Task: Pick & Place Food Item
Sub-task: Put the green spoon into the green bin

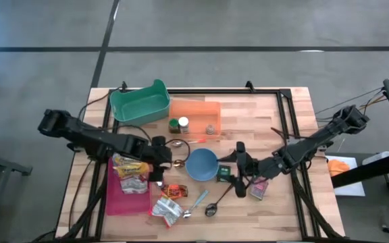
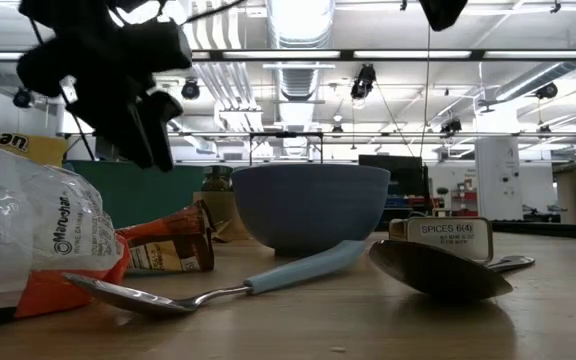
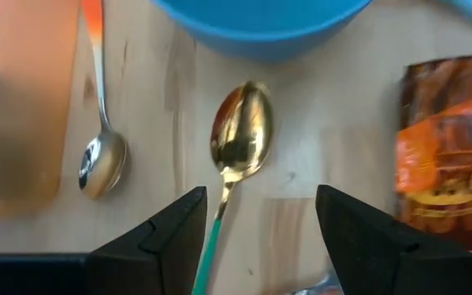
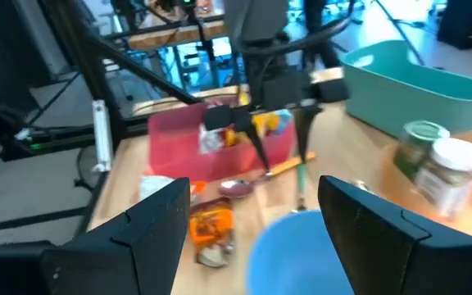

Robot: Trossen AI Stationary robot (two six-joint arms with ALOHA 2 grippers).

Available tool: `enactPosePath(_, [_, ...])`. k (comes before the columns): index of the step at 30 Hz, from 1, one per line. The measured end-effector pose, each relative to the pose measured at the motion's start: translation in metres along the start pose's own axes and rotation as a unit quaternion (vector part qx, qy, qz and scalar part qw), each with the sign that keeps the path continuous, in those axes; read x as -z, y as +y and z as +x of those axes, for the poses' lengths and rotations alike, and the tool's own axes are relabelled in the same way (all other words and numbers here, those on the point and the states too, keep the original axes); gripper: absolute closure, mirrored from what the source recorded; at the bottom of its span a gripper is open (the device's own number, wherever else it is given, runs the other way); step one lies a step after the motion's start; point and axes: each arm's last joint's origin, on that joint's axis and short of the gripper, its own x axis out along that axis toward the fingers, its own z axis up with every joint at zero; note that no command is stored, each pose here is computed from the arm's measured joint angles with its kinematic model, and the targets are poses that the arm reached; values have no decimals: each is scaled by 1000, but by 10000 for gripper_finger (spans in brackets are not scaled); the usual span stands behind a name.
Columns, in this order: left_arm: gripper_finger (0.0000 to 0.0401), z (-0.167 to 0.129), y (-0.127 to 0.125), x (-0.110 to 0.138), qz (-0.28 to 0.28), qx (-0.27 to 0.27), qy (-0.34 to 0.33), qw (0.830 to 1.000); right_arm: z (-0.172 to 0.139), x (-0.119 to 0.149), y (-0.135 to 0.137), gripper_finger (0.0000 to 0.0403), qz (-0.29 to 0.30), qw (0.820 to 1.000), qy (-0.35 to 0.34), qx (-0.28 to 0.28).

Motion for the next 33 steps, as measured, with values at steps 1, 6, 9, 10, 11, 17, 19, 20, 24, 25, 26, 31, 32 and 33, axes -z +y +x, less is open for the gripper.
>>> enactPosePath(1, [168, 4, 1, 0, 1, -1, 8, 1000, -2, 3, -4, 138, 0, 1000, 2, 5])
enactPosePath(6, [168, 14, 6, 1, 13, -3, 30, 999, -15, 15, -26, 138, 16, 1000, 2, 17])
enactPosePath(9, [168, 17, 9, 1, 17, -5, 37, 999, -23, 23, -34, 138, 25, 1000, -8, 11])
enactPosePath(10, [168, 18, 10, 2, 20, -4, 41, 999, -25, 23, -35, 138, 31, 999, -17, 7])
enactPosePath(11, [168, 20, 10, 2, 22, -4, 46, 999, -27, 24, -36, 138, 35, 999, -22, 2])
enactPosePath(17, [168, 41, 15, 3, 25, -9, 85, 996, -32, 26, -40, 138, 39, 999, -29, 2])
enactPosePath(19, [168, 49, 16, 2, 23, -11, 100, 995, -32, 27, -41, 138, 39, 999, -28, 2])
enactPosePath(20, [168, 53, 16, 1, 24, -12, 107, 994, -32, 27, -41, 138, 38, 999, -27, 3])
enactPosePath(24, [168, 63, 16, 0, 43, -10, 134, 990, -31, 29, -41, 138, 36, 999, -24, 4])
enactPosePath(25, [168, 65, 16, 1, 47, -10, 139, 989, -31, 29, -41, 138, 37, 999, -25, 3])
enactPosePath(26, [168, 66, 16, 1, 49, -7, 141, 989, -31, 28, -41, 138, 37, 999, -26, 3])
enactPosePath(31, [191, 67, 15, 3, 62, -3, 142, 988, -31, 29, -41, 138, 36, 999, -25, 3])
enactPosePath(32, [203, 67, 15, 3, 62, -2, 143, 988, -31, 29, -41, 138, 36, 999, -25, 3])
enactPosePath(33, [217, 67, 15, 3, 62, 1, 144, 988, -31, 29, -41, 138, 36, 999, -25, 3])
